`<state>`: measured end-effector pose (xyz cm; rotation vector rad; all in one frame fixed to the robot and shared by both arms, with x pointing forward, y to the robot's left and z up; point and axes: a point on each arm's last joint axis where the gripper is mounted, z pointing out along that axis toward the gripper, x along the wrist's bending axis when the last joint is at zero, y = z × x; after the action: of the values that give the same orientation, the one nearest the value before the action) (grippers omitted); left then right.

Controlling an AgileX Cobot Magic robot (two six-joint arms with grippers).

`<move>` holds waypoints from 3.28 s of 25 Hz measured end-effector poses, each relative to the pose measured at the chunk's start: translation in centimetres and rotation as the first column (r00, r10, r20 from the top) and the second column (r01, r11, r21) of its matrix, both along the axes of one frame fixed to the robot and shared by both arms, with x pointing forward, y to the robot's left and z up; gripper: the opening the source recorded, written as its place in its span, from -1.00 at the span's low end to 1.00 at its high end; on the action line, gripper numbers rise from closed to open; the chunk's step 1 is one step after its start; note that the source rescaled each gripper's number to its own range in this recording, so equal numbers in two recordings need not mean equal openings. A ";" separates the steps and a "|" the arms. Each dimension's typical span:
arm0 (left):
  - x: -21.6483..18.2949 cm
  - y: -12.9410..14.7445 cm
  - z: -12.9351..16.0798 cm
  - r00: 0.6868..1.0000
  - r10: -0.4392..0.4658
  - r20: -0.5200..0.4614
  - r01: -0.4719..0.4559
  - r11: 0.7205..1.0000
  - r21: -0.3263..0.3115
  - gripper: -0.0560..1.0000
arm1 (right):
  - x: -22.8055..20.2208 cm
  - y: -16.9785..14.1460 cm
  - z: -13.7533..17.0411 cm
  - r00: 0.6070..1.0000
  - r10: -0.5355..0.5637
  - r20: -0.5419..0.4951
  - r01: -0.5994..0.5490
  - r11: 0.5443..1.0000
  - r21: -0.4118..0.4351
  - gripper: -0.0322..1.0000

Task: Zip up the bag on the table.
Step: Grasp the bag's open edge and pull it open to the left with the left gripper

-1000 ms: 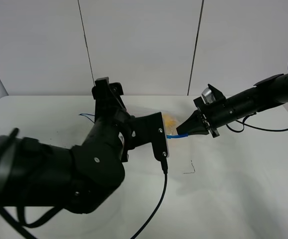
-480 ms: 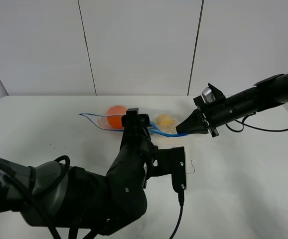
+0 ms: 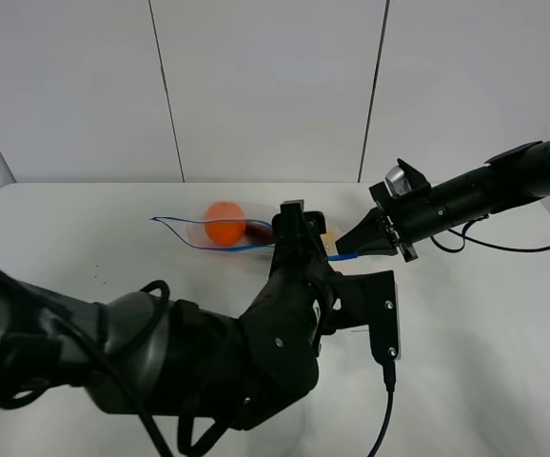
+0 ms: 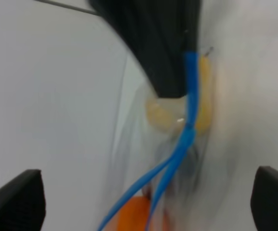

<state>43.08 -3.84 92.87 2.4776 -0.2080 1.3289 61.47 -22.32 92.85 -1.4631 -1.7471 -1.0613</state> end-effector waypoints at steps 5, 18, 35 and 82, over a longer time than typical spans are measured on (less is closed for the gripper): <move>0.6 -1.5 -2.4 1.000 -0.026 0.003 0.025 0.997 0.072 0.87 | 0.0 0.0 0.0 1.000 0.000 0.000 0.000 1.000 0.000 -0.94; 2.2 -3.0 -3.5 0.999 0.004 0.049 -0.008 0.996 0.088 0.56 | -0.1 0.0 -0.1 1.000 0.008 0.000 -0.008 1.000 -0.009 -0.94; 3.1 -2.5 -3.9 0.997 -0.009 0.073 -0.003 0.987 0.158 -0.52 | -0.1 0.0 -0.1 1.000 0.010 0.000 -0.010 1.000 -0.011 -0.94; 3.2 2.2 -2.4 0.984 0.055 0.169 -0.098 0.961 0.258 -0.89 | -0.3 0.2 0.0 1.000 0.028 -0.008 -0.028 1.000 0.005 -0.94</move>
<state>46.33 -1.67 90.45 2.6174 -0.3516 1.6319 61.20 -22.08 92.88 -1.4334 -1.7534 -1.0431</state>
